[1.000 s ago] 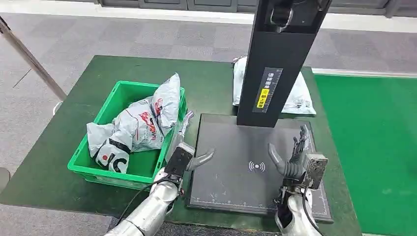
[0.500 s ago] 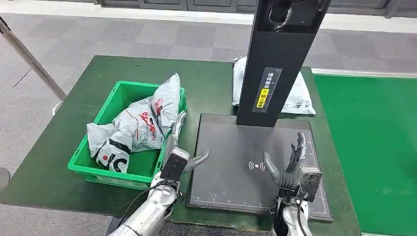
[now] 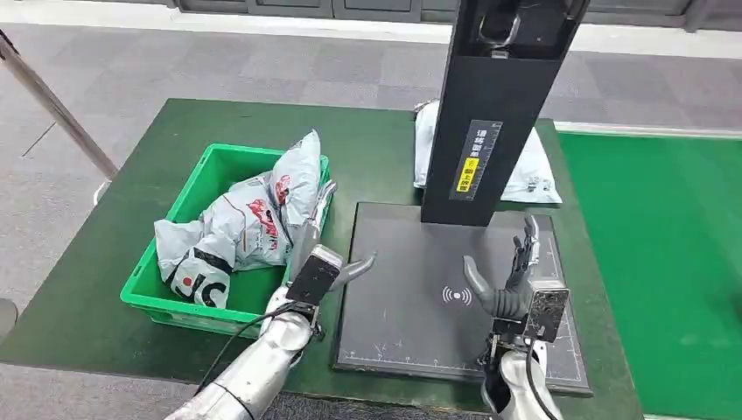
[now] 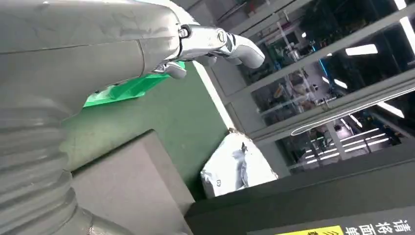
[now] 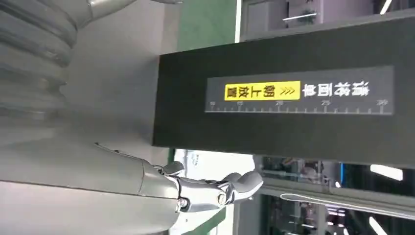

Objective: Moved the parcel from conveyor to table for the left to box.

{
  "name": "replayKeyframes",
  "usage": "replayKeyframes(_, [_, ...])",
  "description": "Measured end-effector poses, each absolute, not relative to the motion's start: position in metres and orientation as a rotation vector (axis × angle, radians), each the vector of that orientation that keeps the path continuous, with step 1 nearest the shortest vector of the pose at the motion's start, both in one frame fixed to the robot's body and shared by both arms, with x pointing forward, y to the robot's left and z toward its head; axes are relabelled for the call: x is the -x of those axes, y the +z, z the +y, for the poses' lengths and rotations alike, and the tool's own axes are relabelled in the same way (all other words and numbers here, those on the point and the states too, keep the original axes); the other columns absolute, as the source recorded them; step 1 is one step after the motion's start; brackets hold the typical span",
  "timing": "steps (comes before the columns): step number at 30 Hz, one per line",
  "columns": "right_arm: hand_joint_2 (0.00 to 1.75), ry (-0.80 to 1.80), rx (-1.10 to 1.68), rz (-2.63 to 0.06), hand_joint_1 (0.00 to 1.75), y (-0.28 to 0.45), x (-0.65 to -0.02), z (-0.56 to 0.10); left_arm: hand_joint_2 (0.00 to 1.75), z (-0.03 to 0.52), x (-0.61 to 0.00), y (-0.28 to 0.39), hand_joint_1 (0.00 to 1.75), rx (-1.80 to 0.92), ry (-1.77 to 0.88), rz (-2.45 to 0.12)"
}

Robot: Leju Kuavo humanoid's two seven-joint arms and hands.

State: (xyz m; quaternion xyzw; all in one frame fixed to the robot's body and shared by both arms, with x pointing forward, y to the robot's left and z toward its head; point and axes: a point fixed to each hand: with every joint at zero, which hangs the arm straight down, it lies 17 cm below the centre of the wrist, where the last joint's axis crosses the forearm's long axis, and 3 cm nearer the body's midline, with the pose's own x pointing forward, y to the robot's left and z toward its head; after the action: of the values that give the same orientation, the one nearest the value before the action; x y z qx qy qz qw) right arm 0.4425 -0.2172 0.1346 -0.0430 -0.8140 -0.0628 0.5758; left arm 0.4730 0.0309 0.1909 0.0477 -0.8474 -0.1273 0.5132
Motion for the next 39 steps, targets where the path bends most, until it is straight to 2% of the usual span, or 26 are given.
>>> replayKeyframes(18, [1.75, -0.153, 0.081, -1.849, 0.0, 0.122, -0.418, -0.216, 1.75, 0.002, -0.452, 0.173, 0.0, 0.013, -0.276, -1.966])
replayKeyframes(39, [1.75, -0.236, 0.216, -1.773, 0.0, 0.103, -0.417, -0.278, 1.75, -0.004, -0.437, 0.159, 0.0, 0.041, -0.3, -1.949])
